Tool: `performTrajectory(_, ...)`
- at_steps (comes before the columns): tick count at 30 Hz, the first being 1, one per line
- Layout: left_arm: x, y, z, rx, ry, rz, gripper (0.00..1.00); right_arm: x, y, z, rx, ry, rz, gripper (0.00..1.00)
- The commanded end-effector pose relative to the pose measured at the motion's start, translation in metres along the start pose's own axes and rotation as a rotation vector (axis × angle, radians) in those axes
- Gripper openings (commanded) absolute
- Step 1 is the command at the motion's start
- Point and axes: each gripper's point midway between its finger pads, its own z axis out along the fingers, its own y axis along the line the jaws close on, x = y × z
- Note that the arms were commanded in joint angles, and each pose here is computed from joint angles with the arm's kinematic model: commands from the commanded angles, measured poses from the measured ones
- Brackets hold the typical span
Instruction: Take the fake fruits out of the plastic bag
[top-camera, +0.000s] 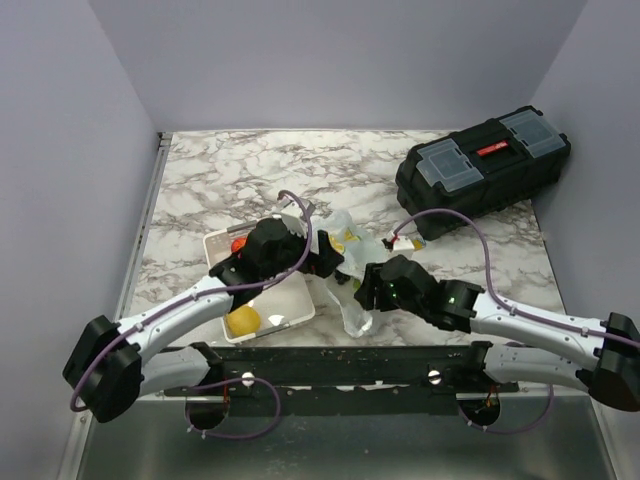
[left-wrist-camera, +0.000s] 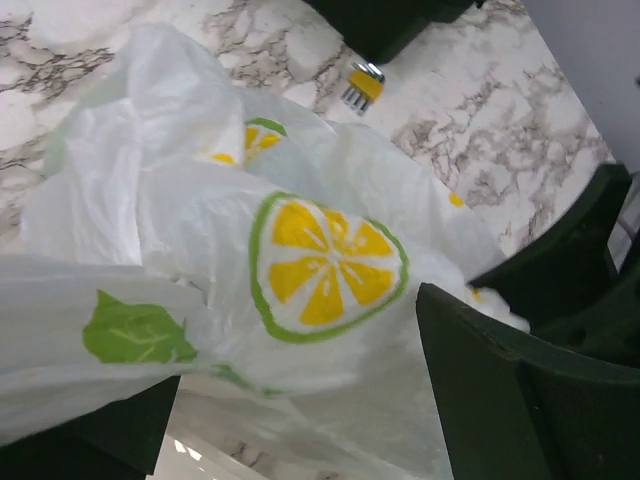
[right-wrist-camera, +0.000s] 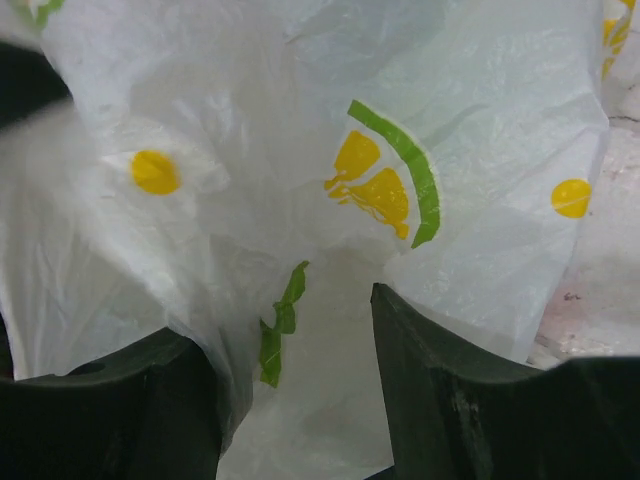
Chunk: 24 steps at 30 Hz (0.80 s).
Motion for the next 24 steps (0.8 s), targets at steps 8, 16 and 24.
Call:
performTrajectory(8, -0.073, 0.035, 0.063, 0.082, 0.042, -0.333, 0.90, 0.044, -0.058, 0.041, 0.358, 0.090, -0.002, 0.83)
performTrajectory(16, -0.134, 0.048, 0.071, 0.008, 0.032, -0.245, 0.91, 0.010, -0.040, 0.081, 0.315, -0.059, -0.141, 0.98)
performTrajectory(24, -0.125, 0.027, 0.012, 0.033, 0.078, -0.153, 0.91, -0.036, -0.021, 0.082, 0.288, -0.145, -0.266, 1.00)
